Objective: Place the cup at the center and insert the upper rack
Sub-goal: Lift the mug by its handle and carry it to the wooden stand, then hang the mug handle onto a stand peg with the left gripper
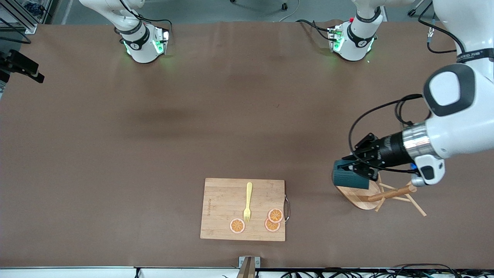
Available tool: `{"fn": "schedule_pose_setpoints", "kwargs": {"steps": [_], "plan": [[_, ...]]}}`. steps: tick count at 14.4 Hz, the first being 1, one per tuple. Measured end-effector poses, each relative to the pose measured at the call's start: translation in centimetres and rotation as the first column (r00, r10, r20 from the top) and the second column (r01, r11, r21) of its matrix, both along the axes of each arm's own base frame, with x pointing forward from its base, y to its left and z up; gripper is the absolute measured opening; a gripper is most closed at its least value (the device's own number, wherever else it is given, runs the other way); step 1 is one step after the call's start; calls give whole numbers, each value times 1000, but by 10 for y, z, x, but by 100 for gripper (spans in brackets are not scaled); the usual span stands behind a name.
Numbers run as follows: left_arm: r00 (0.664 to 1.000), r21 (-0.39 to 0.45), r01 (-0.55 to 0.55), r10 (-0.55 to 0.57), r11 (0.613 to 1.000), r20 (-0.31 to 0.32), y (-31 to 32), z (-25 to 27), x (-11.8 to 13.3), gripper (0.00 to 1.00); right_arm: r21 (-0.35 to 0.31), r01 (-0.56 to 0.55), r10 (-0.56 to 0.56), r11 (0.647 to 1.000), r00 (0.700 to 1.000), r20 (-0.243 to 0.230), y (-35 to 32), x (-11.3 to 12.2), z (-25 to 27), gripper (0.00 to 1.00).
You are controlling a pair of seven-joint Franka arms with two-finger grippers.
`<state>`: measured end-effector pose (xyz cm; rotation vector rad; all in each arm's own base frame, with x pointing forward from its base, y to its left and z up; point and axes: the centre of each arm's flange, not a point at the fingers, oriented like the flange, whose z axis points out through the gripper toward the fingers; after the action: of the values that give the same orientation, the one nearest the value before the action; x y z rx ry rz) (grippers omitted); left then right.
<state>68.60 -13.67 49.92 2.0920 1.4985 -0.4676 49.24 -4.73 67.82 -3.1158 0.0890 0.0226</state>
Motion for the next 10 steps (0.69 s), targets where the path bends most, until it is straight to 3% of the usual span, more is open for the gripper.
{"fn": "schedule_pose_setpoints", "kwargs": {"steps": [3,10], "plan": [[999,-84,-46,44,995,-18,37,-14,11,21,0,-5,5,1000,1000,23,3,-10,13,100],[995,-229,-65,44,971,-93,49,-50,19,21,2,-12,13,1000,1000,-20,7,-13,7,100]]}}
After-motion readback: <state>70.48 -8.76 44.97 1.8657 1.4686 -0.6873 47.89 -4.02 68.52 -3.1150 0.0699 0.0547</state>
